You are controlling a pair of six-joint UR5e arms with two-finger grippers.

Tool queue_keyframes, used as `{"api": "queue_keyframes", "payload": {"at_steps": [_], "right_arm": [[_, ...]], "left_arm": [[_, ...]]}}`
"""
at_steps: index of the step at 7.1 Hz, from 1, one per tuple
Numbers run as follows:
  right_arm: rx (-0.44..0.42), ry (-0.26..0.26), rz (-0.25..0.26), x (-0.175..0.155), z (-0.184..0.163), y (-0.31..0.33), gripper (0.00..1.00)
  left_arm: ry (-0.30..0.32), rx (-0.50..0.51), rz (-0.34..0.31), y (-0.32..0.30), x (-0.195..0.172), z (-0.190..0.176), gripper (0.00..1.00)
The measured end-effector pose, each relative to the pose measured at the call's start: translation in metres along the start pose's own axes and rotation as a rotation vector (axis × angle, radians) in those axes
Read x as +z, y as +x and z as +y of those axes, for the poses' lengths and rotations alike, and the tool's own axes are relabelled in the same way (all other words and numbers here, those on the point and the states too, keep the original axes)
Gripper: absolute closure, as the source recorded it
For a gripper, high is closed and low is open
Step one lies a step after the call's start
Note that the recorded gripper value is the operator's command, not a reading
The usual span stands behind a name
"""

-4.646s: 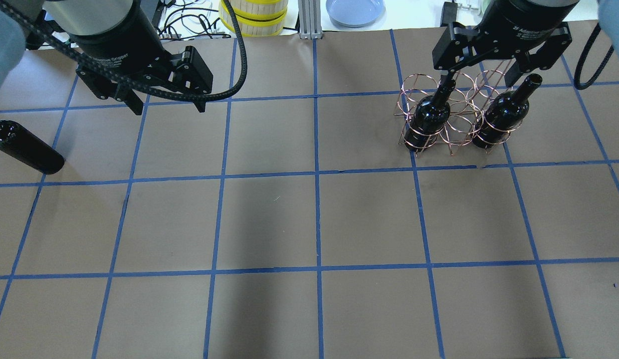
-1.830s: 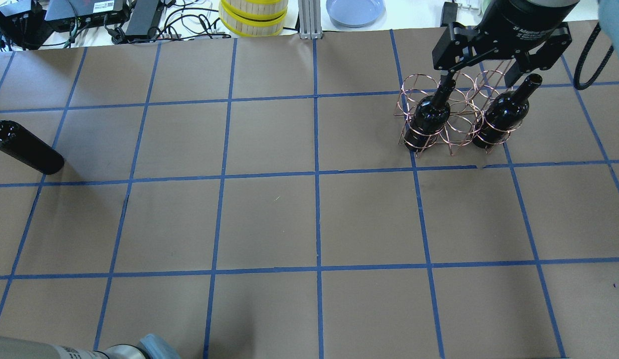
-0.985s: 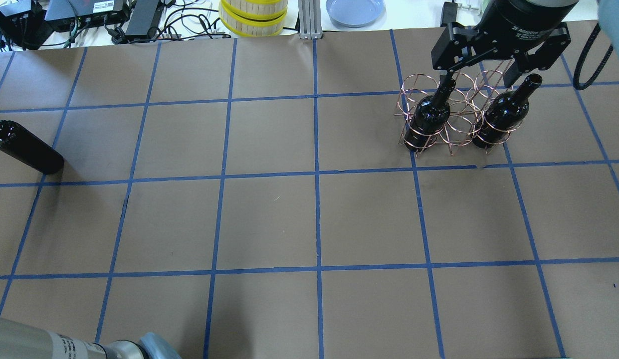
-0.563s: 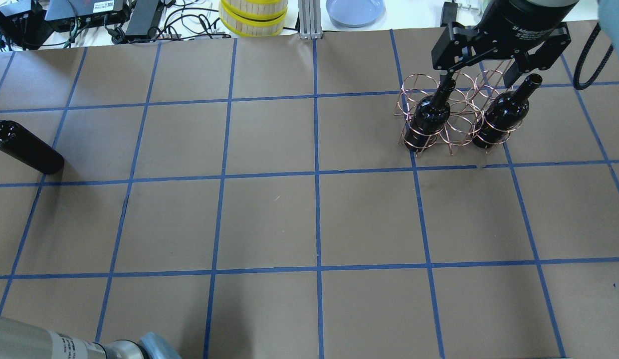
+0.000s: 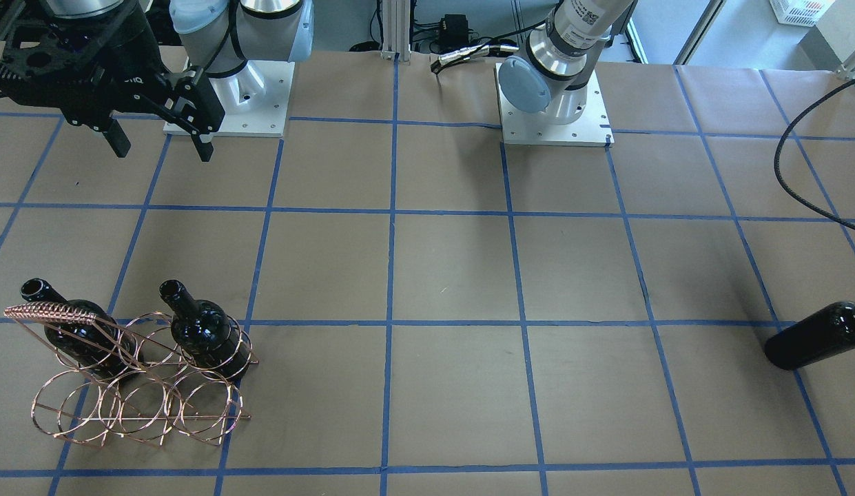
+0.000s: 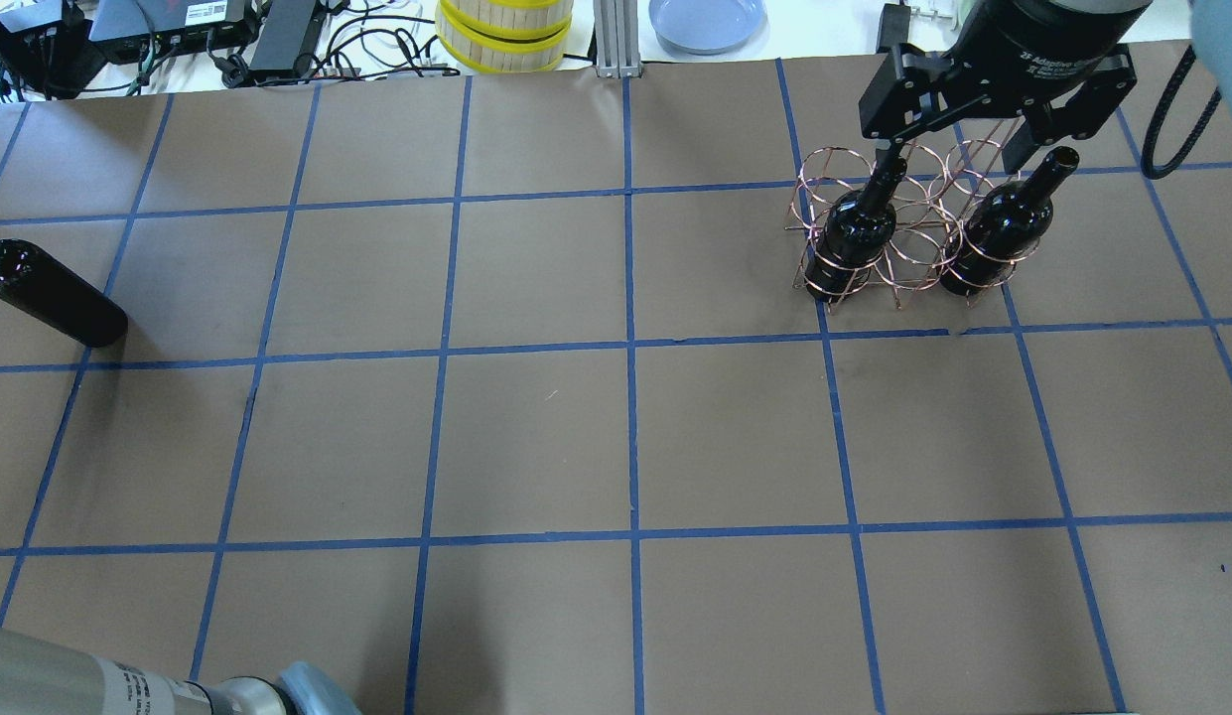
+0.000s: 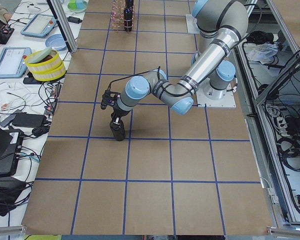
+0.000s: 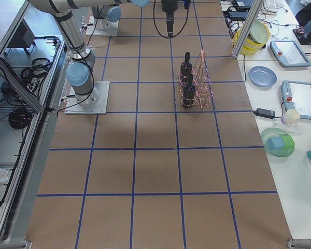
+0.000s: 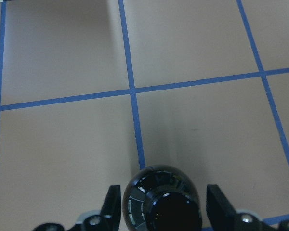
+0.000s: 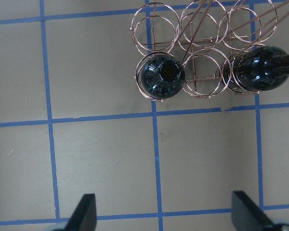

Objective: Place wine into wine basket
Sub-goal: 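Lift the bottle with the left gripper and carry it toward table center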

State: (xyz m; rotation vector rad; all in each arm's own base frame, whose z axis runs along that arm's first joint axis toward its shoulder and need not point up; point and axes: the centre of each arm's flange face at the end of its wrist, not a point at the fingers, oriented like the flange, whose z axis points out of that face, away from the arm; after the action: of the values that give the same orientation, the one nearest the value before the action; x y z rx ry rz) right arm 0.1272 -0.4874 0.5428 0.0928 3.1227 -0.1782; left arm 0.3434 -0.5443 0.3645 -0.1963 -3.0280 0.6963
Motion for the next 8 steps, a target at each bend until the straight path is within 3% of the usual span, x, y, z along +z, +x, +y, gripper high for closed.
{"api": "queue_keyframes", "payload": {"at_steps": [7, 8], "right_arm": [[0.000, 0.000, 0.001, 0.0000, 0.0000, 0.0001, 0.00], [0.000, 0.000, 0.001, 0.0000, 0.0000, 0.0001, 0.00]], "left_arm": [[-0.001, 0.008, 0.002, 0.0000, 0.0006, 0.0000, 0.92], [-0.002, 0.008, 0.002, 0.0002, -0.0006, -0.0003, 0.93]]}}
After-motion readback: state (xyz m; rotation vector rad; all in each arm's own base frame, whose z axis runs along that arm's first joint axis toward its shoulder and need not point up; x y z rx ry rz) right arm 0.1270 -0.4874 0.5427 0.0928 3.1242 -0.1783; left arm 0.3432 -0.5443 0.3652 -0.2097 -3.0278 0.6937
